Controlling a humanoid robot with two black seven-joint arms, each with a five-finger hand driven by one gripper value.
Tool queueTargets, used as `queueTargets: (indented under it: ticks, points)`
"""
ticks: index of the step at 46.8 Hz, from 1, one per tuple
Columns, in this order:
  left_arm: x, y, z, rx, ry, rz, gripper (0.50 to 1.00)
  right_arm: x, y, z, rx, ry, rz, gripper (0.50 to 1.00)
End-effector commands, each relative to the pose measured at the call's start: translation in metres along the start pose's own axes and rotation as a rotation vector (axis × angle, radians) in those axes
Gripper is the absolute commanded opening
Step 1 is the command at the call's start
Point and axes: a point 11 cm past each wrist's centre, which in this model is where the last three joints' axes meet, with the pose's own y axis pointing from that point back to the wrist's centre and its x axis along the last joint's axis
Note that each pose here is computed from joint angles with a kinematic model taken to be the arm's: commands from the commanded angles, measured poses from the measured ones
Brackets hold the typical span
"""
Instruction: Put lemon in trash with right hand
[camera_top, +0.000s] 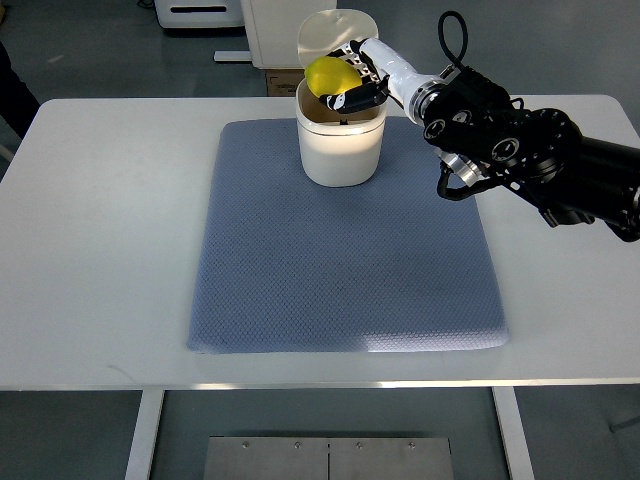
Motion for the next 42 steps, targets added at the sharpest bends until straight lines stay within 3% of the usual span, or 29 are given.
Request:
queueTargets:
  ticks: [1, 23, 31, 42]
  points:
    - [0.000, 0.000, 0.000, 0.000, 0.001, 0.001, 1.000, 0.000, 0.000, 0.000, 0.001, 0.001, 0.000, 0.811]
    - [0.000, 0.000, 0.000, 0.000, 0.001, -0.001, 1.000, 0.012, 0.003, 0.003, -0.005, 0.012, 0.014, 0.920]
    - [0.000, 0.000, 0.000, 0.000, 0.001, -0.001, 1.000, 0.016, 0.005, 0.004, -0.008, 0.024, 0.007, 0.939]
    - [0.000, 0.000, 0.000, 0.000, 0.001, 0.001, 1.000, 0.024, 0.022, 0.014, -0.027, 0.028, -0.033, 0.985]
